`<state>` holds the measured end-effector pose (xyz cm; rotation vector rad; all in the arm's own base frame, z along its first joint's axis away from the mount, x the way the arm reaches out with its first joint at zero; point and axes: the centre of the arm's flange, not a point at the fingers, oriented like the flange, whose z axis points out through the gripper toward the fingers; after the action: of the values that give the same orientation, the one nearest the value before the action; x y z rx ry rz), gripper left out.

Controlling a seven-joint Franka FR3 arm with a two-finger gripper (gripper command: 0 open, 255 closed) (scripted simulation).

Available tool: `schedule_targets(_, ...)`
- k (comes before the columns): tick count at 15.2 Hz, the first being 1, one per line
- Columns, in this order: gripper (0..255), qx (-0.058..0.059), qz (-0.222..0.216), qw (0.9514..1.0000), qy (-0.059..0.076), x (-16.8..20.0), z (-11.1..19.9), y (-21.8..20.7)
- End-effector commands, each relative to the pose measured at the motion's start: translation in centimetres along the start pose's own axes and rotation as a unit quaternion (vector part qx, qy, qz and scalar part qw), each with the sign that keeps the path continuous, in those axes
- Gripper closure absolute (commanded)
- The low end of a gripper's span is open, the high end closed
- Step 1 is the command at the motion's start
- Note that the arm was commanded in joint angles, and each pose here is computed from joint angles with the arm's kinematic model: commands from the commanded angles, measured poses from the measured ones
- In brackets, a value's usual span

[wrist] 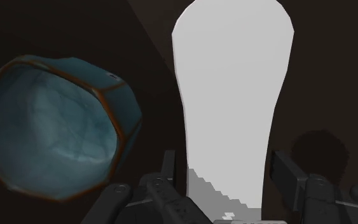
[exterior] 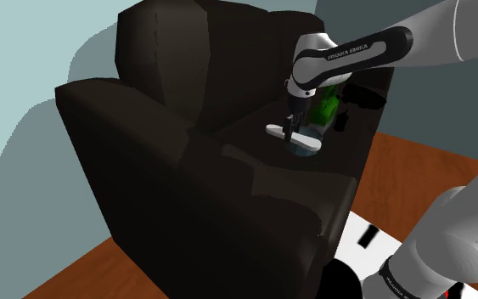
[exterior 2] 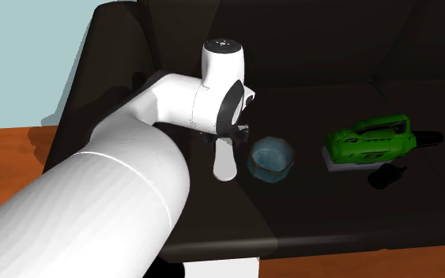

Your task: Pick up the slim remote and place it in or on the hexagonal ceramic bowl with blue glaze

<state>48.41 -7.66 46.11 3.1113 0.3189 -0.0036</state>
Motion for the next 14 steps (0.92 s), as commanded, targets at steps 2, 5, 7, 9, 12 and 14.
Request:
schedule_targets(2,255,0.0,0.0,1.0,0.0,0.0,-1.7,0.2)
schedule_targets(5,255,0.0,0.0,1.0,0.0,0.0,-3.3,0.2)
schedule_targets(7,255,0.0,0.0,1.0,0.0,-0.1,-4.2,0.2)
schedule_targets(9,255,0.0,0.0,1.0,0.0,-0.1,-4.3,2.8)
schedule_targets(12,255,0.0,0.0,1.0,0.0,-0.2,-4.4,6.8)
schedule_targets(14,255,0.0,0.0,1.0,0.0,-0.2,-4.4,9.4)
